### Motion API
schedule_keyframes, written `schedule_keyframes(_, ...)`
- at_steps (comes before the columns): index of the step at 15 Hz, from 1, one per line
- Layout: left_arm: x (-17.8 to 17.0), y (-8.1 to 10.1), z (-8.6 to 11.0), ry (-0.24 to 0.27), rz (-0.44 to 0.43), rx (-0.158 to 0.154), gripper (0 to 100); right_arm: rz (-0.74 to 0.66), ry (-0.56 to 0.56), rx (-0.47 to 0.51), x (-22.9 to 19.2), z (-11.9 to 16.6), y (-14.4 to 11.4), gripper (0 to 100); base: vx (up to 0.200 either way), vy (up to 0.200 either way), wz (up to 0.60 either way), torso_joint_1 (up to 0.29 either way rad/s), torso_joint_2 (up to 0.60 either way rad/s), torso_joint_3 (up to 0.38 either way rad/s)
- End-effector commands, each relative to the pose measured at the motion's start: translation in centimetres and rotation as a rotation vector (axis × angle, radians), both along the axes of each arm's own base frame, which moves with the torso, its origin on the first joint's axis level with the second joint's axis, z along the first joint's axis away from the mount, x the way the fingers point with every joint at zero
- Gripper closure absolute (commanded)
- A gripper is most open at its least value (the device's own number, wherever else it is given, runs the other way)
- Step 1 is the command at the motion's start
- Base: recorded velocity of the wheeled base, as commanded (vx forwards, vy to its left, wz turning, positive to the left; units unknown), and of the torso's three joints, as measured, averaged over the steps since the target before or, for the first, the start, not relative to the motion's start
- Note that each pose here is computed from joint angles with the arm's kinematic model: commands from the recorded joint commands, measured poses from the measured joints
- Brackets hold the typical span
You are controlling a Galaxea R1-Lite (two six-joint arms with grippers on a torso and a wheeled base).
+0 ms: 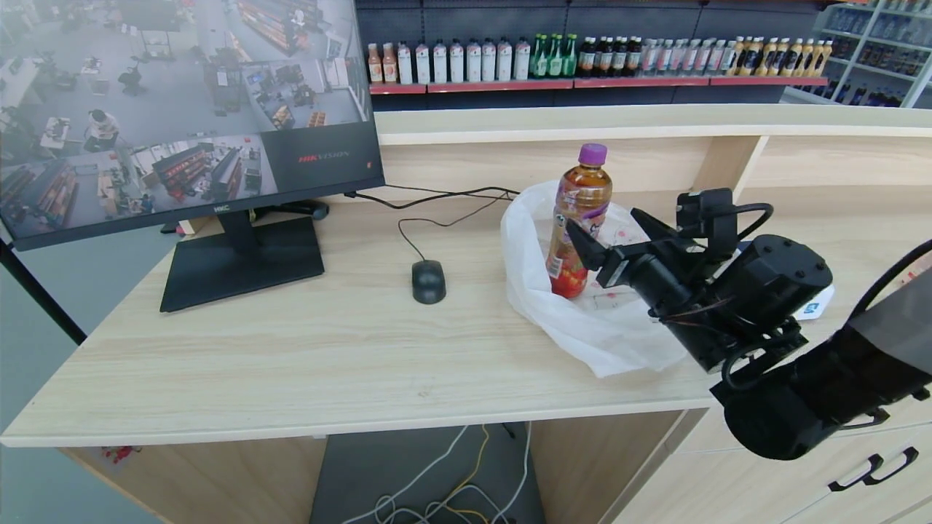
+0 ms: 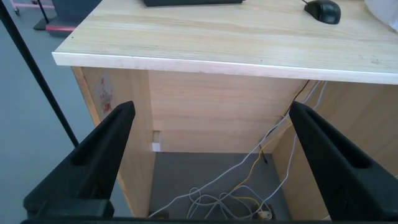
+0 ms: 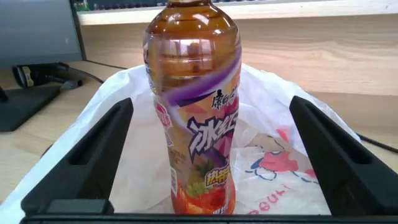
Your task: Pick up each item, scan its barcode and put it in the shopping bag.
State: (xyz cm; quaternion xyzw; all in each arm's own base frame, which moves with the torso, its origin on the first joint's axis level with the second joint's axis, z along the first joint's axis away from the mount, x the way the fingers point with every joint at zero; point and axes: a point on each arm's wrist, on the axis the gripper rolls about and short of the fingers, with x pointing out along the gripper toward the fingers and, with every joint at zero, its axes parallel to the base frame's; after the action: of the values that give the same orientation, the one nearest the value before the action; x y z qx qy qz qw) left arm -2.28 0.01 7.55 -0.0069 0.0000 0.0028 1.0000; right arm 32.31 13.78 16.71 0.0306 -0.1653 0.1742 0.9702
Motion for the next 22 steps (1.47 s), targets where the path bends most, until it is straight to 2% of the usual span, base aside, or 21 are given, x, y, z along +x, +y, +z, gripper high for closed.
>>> schedule_keyframes(1,0.0,0.0,0.0,0.0,0.001,-0.002,0,0.025,-0.008,0.002,-3.6,1.5,-0.7,0,0.0,0.0,0.0,0.0,0.0,0.0)
schedule_keyframes(4,0.0,0.0,0.0,0.0,0.001,-0.002,0,0.104,0.029,-0.047,-9.1,1.4,-0.9,0,0.0,0.0,0.0,0.0,0.0,0.0)
schedule_keyframes(6,0.0,0.0,0.0,-0.002,0.001,0.002,0,0.123,0.063,-0.071,-10.5,0.6,-1.1,0,0.0,0.0,0.0,0.0,0.0,0.0)
schedule_keyframes(13,0.0,0.0,0.0,0.0,0.001,0.002,0,0.121,0.064,-0.065,-11.0,0.7,-1.4,0,0.0,0.0,0.0,0.0,0.0,0.0)
schedule_keyframes(22,0.0,0.0,0.0,0.0,0.001,-0.003,0,0.113,0.071,-0.066,-11.6,0.6,-2.0,0,0.0,-0.2,0.0,0.002,0.0,0.004)
